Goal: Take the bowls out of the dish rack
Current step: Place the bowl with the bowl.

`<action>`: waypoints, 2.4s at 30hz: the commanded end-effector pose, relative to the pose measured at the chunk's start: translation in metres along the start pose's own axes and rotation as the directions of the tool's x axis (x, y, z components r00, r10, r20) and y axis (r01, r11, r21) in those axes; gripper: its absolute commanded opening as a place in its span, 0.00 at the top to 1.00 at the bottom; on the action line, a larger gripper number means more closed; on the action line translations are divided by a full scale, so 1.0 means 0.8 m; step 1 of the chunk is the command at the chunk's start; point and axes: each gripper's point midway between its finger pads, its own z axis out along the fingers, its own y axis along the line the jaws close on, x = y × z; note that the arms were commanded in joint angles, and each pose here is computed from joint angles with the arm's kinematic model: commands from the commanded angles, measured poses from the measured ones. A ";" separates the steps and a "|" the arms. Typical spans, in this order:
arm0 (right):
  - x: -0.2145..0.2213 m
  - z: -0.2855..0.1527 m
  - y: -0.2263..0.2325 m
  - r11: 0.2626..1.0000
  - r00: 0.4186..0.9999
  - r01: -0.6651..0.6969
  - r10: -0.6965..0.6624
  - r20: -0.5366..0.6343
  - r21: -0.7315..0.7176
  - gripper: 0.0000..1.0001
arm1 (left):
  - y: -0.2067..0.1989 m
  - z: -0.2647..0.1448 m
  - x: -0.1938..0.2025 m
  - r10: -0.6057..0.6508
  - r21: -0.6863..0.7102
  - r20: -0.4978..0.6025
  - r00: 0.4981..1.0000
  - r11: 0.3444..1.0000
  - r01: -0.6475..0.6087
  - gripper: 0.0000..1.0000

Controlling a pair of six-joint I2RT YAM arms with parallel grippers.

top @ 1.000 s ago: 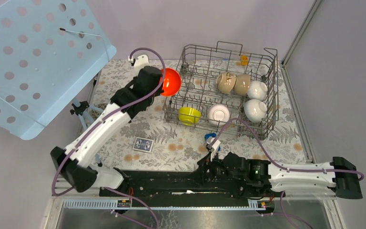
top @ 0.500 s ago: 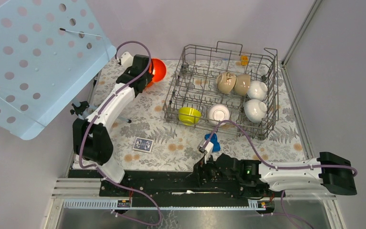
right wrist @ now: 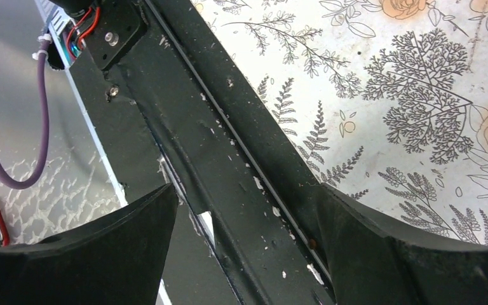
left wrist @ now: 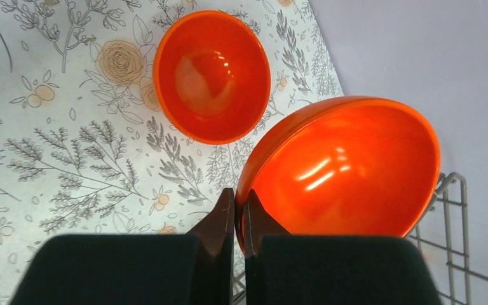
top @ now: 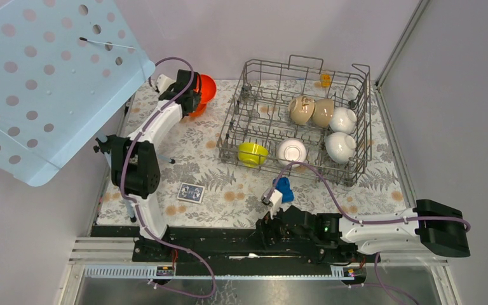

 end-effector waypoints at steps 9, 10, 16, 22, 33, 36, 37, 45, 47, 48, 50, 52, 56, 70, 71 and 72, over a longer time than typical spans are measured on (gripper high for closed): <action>-0.013 0.005 -0.009 0.997 1.000 0.013 -0.014 0.022 0.071 0.15 | -0.016 0.038 -0.025 -0.208 -0.033 0.012 0.978 0.978 0.208 1.00; -0.014 0.005 -0.009 0.997 1.000 0.015 -0.016 0.021 0.073 0.15 | -0.016 0.040 -0.026 -0.209 -0.038 0.014 0.978 0.977 0.210 1.00; -0.012 0.007 -0.010 0.997 1.000 0.023 -0.024 0.011 0.080 0.15 | -0.014 0.053 -0.032 -0.214 -0.088 0.033 0.976 0.972 0.216 1.00; -0.008 0.009 -0.014 0.995 1.000 0.018 -0.018 0.003 0.094 0.15 | 0.008 0.066 -0.035 -0.228 -0.185 0.040 0.973 0.955 0.231 1.00; -0.003 0.012 -0.017 0.994 1.000 0.014 -0.013 -0.012 0.108 0.15 | 0.031 0.083 -0.035 -0.233 -0.268 0.010 0.972 0.936 0.227 1.00; 0.000 0.013 -0.017 0.994 1.000 0.013 -0.011 -0.017 0.111 0.15 | 0.033 0.086 -0.032 -0.232 -0.273 -0.001 0.973 0.936 0.223 1.00; 0.001 0.013 -0.017 0.994 1.000 0.010 -0.008 -0.018 0.112 0.15 | 0.033 0.087 -0.031 -0.230 -0.274 -0.003 0.973 0.936 0.221 1.00; 0.003 0.012 -0.016 0.993 1.000 0.009 -0.007 -0.018 0.115 0.15 | 0.035 0.100 -0.021 -0.217 -0.279 -0.041 0.975 0.940 0.197 1.00; 0.004 0.011 -0.016 0.993 1.000 0.011 -0.009 -0.020 0.115 0.15 | 0.034 0.102 -0.019 -0.213 -0.277 -0.048 0.976 0.941 0.192 1.00; 0.004 0.010 -0.016 0.993 1.000 0.012 -0.009 -0.020 0.117 0.15 | 0.034 0.102 -0.019 -0.211 -0.278 -0.047 0.976 0.942 0.190 1.00; 0.005 0.010 -0.016 0.993 1.000 0.011 -0.009 -0.020 0.119 0.15 | 0.036 0.104 -0.019 -0.207 -0.281 -0.046 0.977 0.941 0.187 1.00; 0.006 0.009 -0.017 0.993 1.000 0.011 -0.008 -0.020 0.119 0.15 | 0.038 0.106 -0.020 -0.205 -0.286 -0.042 0.978 0.940 0.185 1.00; 0.007 0.010 -0.015 0.994 1.000 0.016 -0.013 -0.024 0.113 0.15 | 0.039 0.108 -0.021 -0.202 -0.286 -0.042 0.978 0.941 0.182 1.00; 0.011 0.013 -0.013 0.993 0.999 0.033 -0.029 -0.041 0.115 0.15 | 0.029 0.114 -0.013 -0.165 -0.234 -0.104 0.981 0.962 0.137 0.85; 0.011 0.013 -0.012 0.993 0.999 0.033 -0.029 -0.041 0.114 0.15 | 0.029 0.114 -0.013 -0.163 -0.235 -0.104 0.981 0.963 0.135 0.85; 0.011 0.013 -0.012 0.993 0.999 0.034 -0.029 -0.041 0.115 0.15 | 0.029 0.113 -0.013 -0.161 -0.234 -0.107 0.981 0.963 0.133 0.84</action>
